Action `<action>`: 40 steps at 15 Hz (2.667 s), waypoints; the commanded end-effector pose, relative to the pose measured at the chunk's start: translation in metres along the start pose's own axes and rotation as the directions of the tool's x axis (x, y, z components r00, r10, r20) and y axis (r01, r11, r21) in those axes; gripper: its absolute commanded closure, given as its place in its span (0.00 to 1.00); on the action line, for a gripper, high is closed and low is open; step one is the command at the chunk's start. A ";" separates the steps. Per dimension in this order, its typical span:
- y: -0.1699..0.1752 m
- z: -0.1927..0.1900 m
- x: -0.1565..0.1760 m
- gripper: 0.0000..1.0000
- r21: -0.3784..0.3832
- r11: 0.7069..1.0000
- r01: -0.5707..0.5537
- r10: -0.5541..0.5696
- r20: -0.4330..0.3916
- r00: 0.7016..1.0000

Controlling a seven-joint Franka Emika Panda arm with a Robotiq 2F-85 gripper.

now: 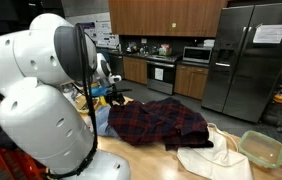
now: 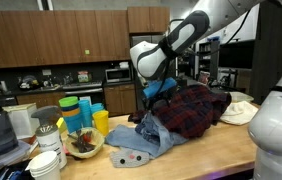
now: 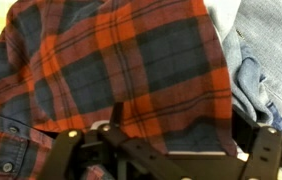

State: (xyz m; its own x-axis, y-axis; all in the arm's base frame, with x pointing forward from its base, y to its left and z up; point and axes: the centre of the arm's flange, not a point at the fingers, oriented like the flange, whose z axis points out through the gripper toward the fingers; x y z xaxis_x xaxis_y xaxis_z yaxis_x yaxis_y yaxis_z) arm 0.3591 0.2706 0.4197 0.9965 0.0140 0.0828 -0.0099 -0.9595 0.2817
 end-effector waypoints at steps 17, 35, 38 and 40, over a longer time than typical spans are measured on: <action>0.026 -0.089 -0.006 0.99 -0.060 0.997 0.051 -0.061 -0.180 0.982; -0.008 -0.258 -0.048 0.99 -0.180 0.936 0.303 -0.349 -0.360 0.865; -0.028 -0.256 -0.056 0.99 -0.150 0.917 0.370 -0.399 -0.330 0.855; -0.039 -0.260 -0.061 0.99 -0.130 0.902 0.413 -0.432 -0.328 0.840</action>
State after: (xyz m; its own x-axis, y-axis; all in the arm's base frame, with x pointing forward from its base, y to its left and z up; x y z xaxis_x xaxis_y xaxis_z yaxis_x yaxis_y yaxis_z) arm 0.2829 0.3626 0.6366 0.8325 0.4729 0.2885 0.3214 -0.8366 0.4436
